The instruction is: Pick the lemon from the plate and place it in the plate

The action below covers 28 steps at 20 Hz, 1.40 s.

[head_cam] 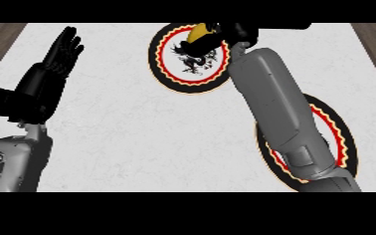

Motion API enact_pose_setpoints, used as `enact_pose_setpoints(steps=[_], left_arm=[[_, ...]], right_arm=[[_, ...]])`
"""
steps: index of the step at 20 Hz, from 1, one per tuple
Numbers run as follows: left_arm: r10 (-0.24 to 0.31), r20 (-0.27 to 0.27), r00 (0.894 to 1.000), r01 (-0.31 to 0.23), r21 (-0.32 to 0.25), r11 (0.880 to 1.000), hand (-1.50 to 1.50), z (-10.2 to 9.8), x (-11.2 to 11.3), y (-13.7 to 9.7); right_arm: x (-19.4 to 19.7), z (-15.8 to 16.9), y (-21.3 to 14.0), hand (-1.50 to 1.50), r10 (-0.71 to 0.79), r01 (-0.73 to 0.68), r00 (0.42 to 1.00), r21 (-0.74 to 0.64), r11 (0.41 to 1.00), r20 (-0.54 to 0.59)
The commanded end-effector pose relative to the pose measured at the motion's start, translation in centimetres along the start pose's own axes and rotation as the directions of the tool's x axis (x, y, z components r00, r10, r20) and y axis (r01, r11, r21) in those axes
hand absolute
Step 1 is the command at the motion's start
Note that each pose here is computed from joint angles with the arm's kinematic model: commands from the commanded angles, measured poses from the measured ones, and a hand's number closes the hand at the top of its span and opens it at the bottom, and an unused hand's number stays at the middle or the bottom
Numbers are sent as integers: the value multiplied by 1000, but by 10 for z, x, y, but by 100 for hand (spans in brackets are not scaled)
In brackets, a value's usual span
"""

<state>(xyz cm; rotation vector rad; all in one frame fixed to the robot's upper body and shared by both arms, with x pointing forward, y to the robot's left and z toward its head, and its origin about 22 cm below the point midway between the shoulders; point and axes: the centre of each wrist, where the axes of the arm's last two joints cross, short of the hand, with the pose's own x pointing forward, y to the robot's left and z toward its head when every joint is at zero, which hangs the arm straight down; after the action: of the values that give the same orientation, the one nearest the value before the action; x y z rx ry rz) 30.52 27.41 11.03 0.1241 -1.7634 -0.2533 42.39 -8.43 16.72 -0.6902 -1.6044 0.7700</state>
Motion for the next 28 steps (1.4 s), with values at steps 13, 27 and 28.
enact_pose_setpoints(steps=[13,27,28], left_arm=[[25,43,999,-22,-69,997,0,-9,15,-16],[13,42,999,-10,-71,997,0,-15,12,-17],[17,50,999,-14,-66,998,0,-11,-1,-19]], right_arm=[[-26,-23,51,-150,-1,6,981,26,1000,-194],[-16,-33,31,-150,-428,416,903,-174,892,-36],[-28,-30,36,-150,-463,452,886,-170,876,-27]])
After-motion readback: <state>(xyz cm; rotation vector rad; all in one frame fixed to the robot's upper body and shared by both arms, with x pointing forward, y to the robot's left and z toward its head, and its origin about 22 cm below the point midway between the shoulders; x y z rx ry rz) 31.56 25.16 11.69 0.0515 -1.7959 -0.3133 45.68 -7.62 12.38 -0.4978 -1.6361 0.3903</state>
